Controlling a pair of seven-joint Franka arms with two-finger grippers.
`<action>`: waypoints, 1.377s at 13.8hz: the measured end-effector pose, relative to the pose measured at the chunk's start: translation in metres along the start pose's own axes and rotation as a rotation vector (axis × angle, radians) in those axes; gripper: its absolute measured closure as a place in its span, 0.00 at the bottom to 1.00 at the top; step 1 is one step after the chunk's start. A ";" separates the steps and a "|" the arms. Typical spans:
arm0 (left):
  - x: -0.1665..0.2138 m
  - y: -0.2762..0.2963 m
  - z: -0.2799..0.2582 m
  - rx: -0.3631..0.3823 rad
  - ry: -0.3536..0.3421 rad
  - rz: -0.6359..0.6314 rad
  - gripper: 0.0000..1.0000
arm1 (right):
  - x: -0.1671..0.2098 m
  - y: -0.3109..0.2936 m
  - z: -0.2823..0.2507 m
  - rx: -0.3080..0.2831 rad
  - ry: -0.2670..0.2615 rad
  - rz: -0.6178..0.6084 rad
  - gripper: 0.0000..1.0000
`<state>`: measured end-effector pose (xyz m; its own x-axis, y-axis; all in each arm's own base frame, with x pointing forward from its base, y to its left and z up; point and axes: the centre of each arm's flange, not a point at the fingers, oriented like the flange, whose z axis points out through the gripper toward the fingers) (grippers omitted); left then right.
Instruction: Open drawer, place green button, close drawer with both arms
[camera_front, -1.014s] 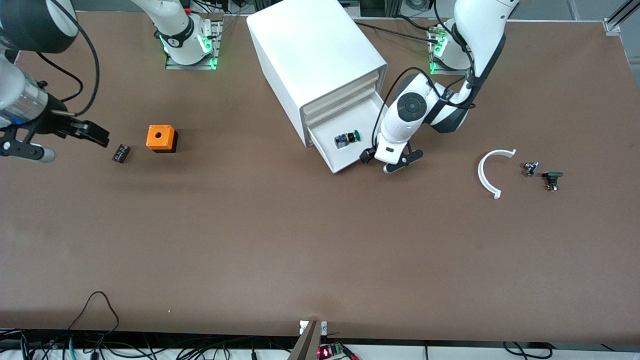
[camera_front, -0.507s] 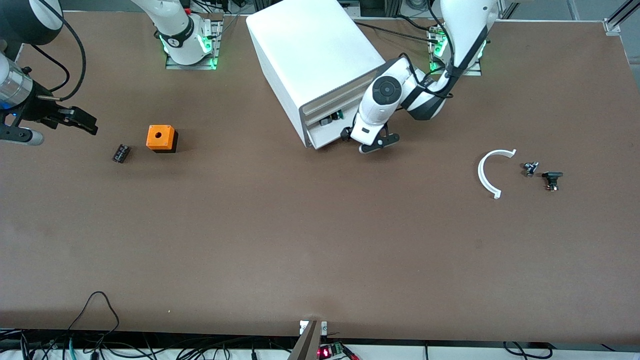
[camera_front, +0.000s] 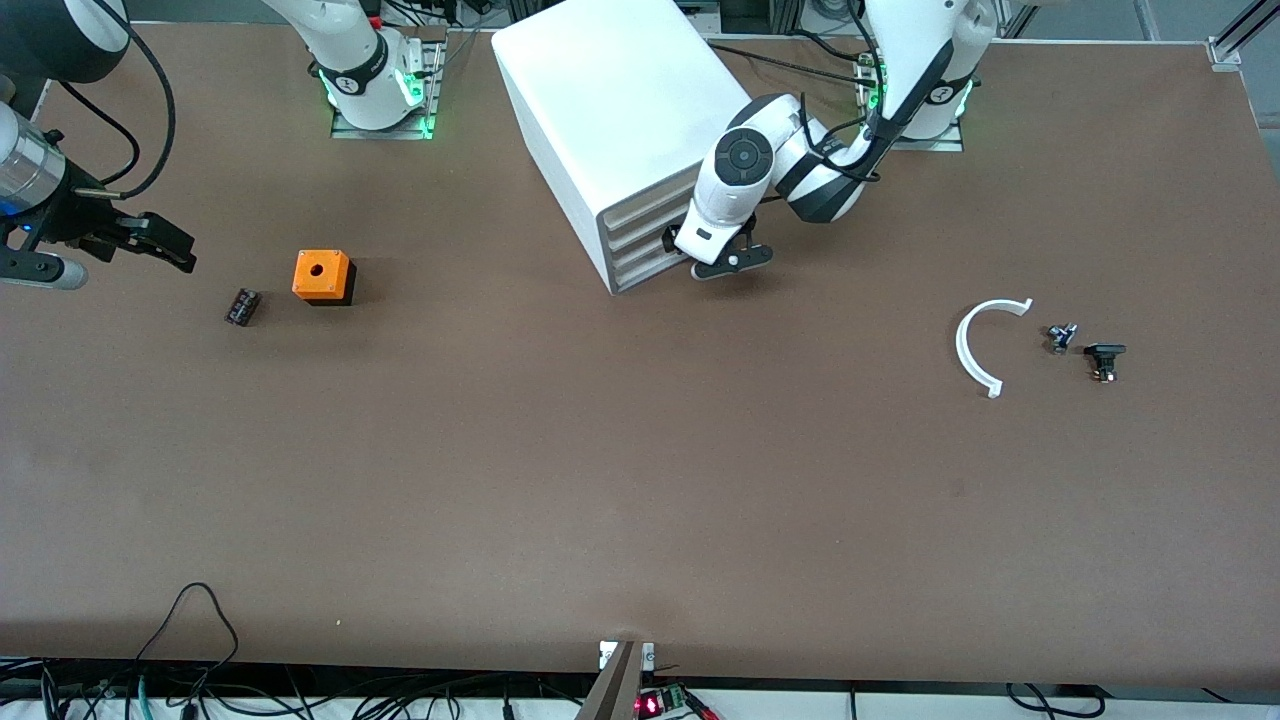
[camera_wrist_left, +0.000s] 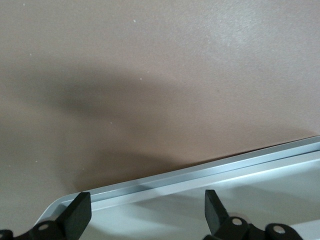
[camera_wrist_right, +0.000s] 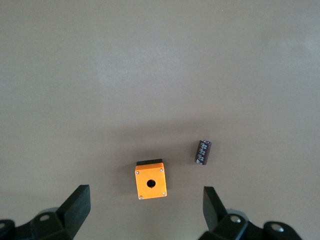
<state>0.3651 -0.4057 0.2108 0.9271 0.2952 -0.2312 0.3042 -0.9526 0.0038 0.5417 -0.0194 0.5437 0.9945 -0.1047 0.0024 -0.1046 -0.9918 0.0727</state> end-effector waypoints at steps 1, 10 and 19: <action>0.000 -0.001 0.000 0.007 -0.004 -0.001 0.00 | 0.000 -0.001 0.000 0.000 0.003 -0.001 0.00; 0.158 -0.068 -0.167 -0.207 0.216 -0.275 0.00 | 0.007 -0.002 -0.013 0.014 0.061 0.001 0.00; 0.238 -0.212 -0.381 -0.080 0.295 0.019 0.00 | 0.011 0.003 -0.046 0.019 0.114 0.011 0.00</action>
<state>0.6051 -0.1057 0.5259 0.9528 0.2972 0.0621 0.2917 -0.9528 0.0844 0.5525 -0.0206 0.5898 0.9873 -0.1078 0.1168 -0.1147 -0.9920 0.0536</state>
